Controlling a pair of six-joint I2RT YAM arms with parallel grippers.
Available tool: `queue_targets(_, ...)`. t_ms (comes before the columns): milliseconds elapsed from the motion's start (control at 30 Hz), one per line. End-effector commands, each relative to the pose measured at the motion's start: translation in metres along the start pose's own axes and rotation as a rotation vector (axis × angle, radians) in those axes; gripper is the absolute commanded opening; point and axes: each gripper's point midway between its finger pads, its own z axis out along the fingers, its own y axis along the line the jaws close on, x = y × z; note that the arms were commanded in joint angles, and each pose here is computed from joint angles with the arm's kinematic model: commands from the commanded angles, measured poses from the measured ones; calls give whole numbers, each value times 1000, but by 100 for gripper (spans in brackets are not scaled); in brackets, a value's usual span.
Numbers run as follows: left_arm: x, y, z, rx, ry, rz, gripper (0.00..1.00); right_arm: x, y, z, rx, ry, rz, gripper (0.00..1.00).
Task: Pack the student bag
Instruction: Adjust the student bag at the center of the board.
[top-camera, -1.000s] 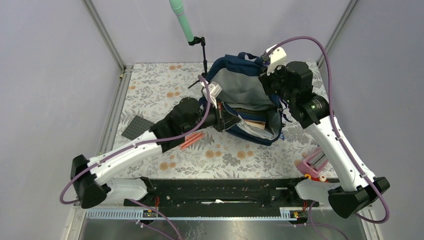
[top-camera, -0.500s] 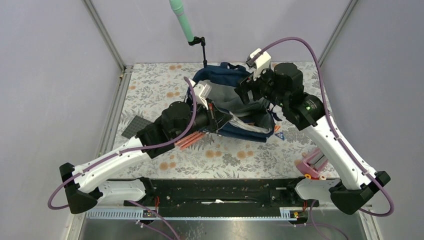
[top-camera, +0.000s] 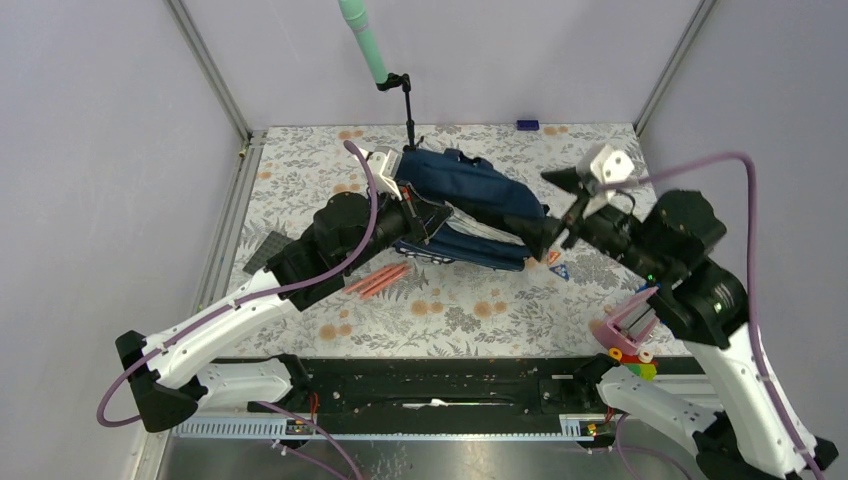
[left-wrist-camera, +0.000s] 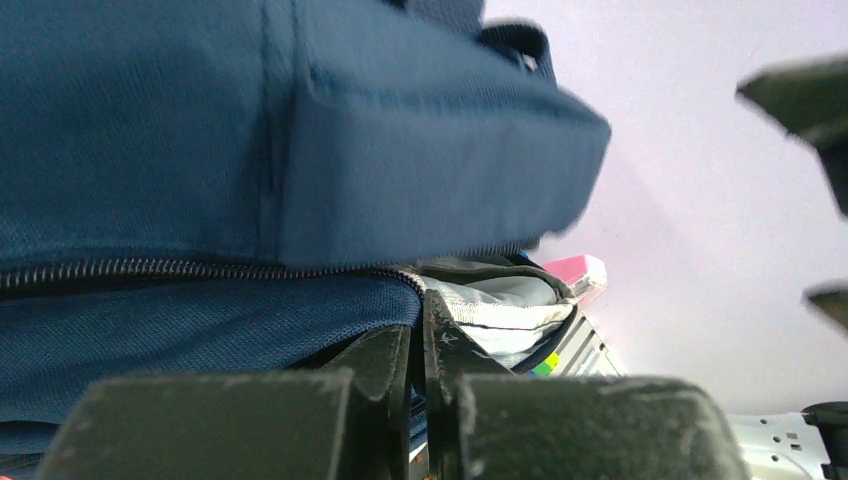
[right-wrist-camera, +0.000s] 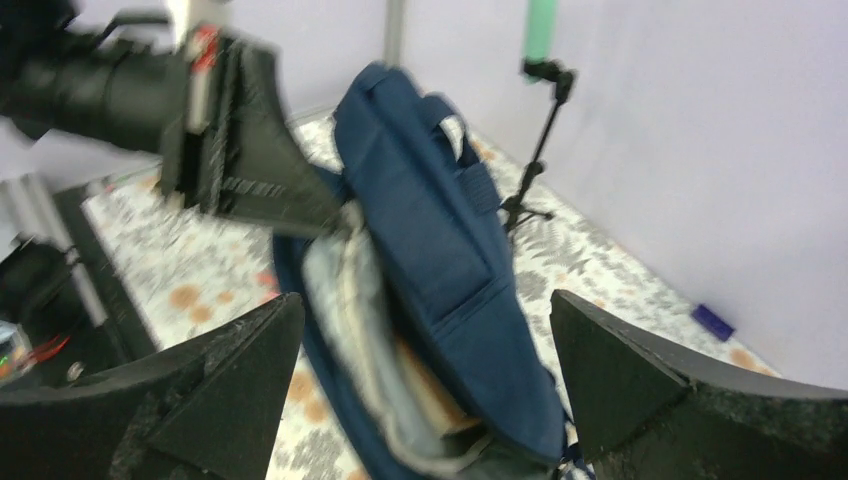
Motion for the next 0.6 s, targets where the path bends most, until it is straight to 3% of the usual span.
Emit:
queue_targets(0,-86,-46,-25,135,-259,-56,0,43,43,-8,-203,57,34,100)
queue_targets(200,-86,-47,-25,137,-254,-65,0,84,45,-7,-185,123,71,98)
queue_targets(500,-87,-54,-27,169,-246,-85,0,110,32,14,-124,149,33,95)
queue_targets(567,-85,-57,-28,186,-241,-93,0,110,26,22,-108,147,11,86)
